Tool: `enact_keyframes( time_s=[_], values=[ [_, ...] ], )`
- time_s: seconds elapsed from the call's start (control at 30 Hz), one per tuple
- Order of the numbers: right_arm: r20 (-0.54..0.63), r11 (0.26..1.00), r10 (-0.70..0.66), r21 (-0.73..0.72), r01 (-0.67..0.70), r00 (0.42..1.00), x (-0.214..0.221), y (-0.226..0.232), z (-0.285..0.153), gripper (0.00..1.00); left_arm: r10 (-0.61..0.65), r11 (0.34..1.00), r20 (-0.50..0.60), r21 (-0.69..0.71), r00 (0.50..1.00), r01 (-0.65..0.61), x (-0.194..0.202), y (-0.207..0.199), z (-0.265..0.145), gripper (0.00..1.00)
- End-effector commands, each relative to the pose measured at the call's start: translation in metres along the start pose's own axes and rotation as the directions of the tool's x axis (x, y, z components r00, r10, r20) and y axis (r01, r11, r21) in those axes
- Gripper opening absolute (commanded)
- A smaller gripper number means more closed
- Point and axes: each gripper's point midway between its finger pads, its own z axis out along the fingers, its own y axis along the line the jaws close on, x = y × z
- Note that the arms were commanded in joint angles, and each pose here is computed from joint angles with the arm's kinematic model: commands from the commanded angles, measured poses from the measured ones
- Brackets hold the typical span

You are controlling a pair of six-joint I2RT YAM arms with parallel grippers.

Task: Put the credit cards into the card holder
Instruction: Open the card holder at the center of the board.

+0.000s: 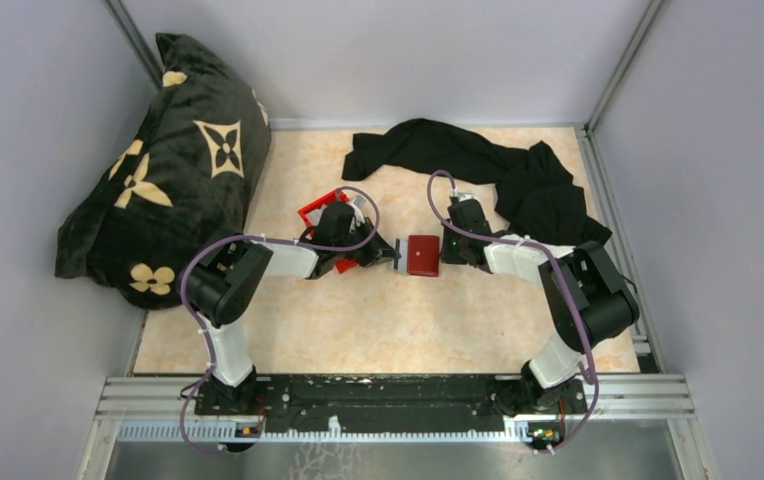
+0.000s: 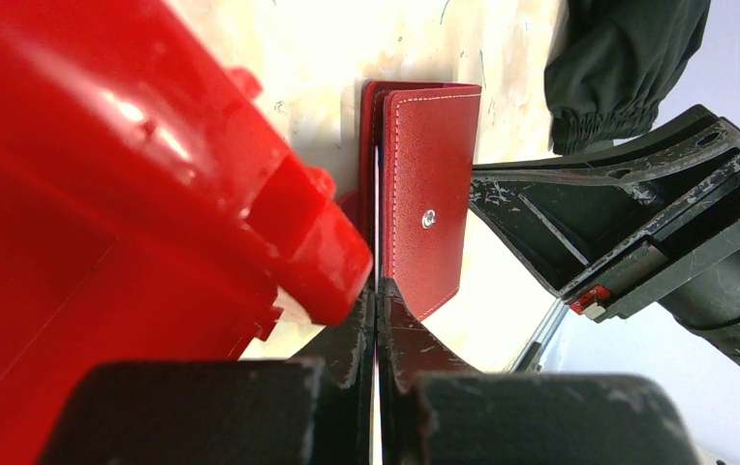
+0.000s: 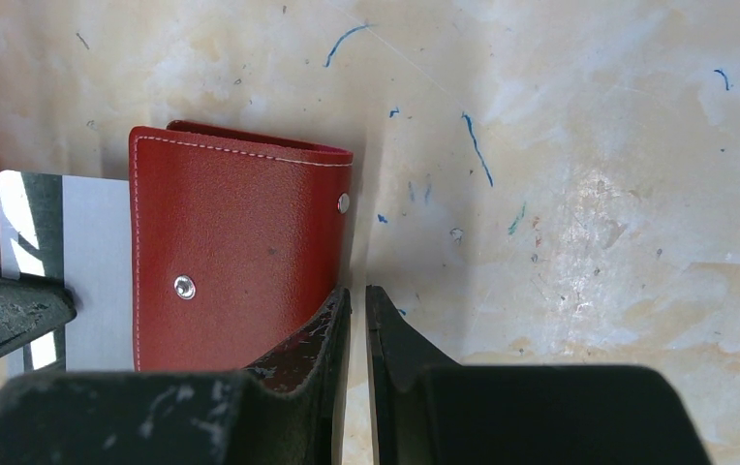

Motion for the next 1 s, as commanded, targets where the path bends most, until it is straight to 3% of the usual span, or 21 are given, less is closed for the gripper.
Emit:
enact_keyframes(
  time_s=[0.0, 0.97],
  values=[
    [0.024, 1.0, -0.015, -0.018, 0.015, 1.0, -0.0089, 0.0073, 0.0014, 0.12, 0.03, 0.999, 0.016, 0.04, 0.999, -0.03, -0.0089, -0.0176, -0.0035, 0.0],
    [0.008, 1.0, -0.011, -0.019, 0.011, 1.0, -0.001, 0.0052, 0.003, 0.11, 0.015, 0.998, 0.037, 0.057, 0.999, -0.017, -0.0101, -0.0217, -0.0086, 0.0]
  ],
)
